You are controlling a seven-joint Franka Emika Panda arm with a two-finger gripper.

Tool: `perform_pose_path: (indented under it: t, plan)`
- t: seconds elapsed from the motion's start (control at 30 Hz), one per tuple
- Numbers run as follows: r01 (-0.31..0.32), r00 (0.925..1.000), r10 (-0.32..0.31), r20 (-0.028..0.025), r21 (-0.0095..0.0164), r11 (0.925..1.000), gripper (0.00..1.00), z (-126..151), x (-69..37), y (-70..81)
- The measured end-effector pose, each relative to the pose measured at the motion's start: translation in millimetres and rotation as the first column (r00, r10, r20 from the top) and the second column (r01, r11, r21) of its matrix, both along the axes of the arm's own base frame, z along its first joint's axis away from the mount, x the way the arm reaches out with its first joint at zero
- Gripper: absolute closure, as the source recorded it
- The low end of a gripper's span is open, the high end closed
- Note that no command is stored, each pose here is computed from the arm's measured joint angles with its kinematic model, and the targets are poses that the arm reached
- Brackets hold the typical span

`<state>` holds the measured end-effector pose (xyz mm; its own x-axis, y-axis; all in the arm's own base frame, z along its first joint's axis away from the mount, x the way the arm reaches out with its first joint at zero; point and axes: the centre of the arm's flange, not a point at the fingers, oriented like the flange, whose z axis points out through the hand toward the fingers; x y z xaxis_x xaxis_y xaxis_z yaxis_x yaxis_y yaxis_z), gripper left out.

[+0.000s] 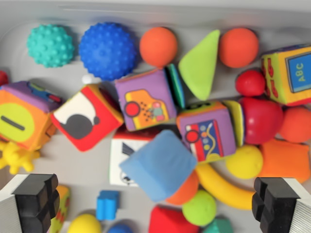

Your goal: Pick an object from the bin

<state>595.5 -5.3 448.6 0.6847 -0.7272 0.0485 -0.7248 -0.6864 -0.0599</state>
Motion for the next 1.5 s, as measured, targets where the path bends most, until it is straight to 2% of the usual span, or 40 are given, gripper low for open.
perform_pose_path:
  t: [0.43,0.63,0.97,1.1,1.23,1.37,1.5]
  plan:
    - [0.001,1.0000,-0.001,-0.0007,0.0001,1.0000,0.00,0,-0.1,0.0]
    - [0.015,0.9999,-0.015,-0.0065,0.0011,0.9999,0.00,-5,-1.7,0.0]
    - [0.075,0.9971,-0.075,-0.0141,0.0047,0.9972,0.00,-20,-8.7,0.4]
    - [0.111,0.9936,-0.111,-0.0196,0.0063,0.9938,0.00,-29,-13.2,1.0]
    - [0.147,0.9889,-0.146,-0.0240,0.0067,0.9892,0.00,-38,-17.7,1.7]
    - [0.185,0.9823,-0.185,-0.0299,0.0066,0.9826,0.00,-48,-22.6,2.6]
    - [0.233,0.9720,-0.232,-0.0360,0.0065,0.9725,0.00,-61,-28.6,3.3]
